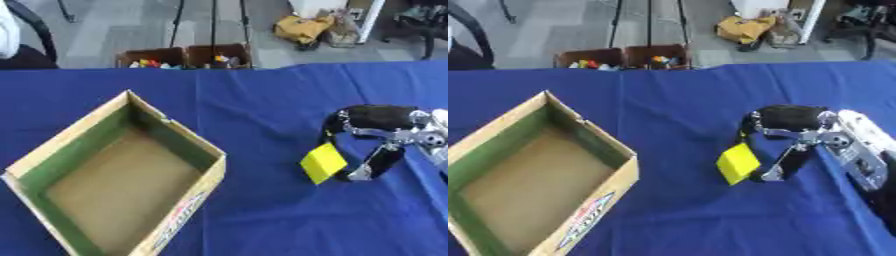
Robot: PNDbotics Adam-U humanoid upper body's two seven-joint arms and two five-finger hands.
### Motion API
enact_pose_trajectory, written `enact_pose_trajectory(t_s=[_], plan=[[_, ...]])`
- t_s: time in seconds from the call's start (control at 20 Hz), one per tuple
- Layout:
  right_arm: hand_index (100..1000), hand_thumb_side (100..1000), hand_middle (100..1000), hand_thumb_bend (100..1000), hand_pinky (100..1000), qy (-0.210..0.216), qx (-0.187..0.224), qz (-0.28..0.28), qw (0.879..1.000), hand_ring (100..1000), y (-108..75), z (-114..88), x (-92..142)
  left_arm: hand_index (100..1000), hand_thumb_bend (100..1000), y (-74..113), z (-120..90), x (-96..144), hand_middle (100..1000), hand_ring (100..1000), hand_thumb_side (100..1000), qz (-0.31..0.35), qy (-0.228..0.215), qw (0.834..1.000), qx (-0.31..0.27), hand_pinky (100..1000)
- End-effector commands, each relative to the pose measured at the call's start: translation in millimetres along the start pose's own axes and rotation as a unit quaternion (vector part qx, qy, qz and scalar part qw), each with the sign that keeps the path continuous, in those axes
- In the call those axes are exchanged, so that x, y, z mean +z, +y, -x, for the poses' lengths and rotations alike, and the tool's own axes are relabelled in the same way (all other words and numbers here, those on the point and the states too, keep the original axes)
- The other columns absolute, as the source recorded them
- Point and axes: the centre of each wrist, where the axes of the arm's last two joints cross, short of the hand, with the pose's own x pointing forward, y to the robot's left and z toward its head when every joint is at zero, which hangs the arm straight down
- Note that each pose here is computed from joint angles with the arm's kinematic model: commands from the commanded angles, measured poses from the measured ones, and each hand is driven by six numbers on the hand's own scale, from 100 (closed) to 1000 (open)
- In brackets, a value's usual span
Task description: Pick up objects on the table and place them in the box.
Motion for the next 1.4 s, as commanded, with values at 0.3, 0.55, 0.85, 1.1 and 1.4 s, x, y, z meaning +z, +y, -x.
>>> enact_pose_trajectory(t_s=[0.3, 0.55, 0.85, 1.1, 1.4], plan=[[579, 145, 361, 100, 799, 0.003, 0.015, 0.03, 0.999, 726, -21.3, -0.9, 12.0, 955, 100, 2.5, -5.1, -7.4, 880, 735, 938, 0.015, -0.007, 1.0, -0.007, 697], [542, 139, 321, 100, 794, 0.002, 0.016, 0.054, 0.998, 712, -29.4, -4.1, 14.7, 955, 100, 3.1, -5.5, -7.8, 880, 735, 937, 0.014, -0.006, 1.0, -0.006, 697], [523, 128, 300, 100, 793, -0.003, 0.014, 0.067, 0.998, 710, -34.5, -7.7, 15.5, 955, 100, 3.3, -5.7, -7.7, 880, 735, 936, 0.014, -0.006, 1.0, -0.006, 697], [497, 128, 272, 100, 789, -0.007, 0.011, 0.082, 0.997, 702, -40.4, -10.7, 17.0, 955, 100, 3.6, -5.8, -8.0, 880, 735, 935, 0.014, -0.006, 1.0, -0.006, 697], [479, 139, 247, 100, 784, -0.016, 0.01, 0.112, 0.994, 696, -52.8, -15.8, 21.6, 955, 100, 4.5, -6.5, -8.3, 879, 734, 934, 0.014, -0.006, 1.0, -0.005, 696]])
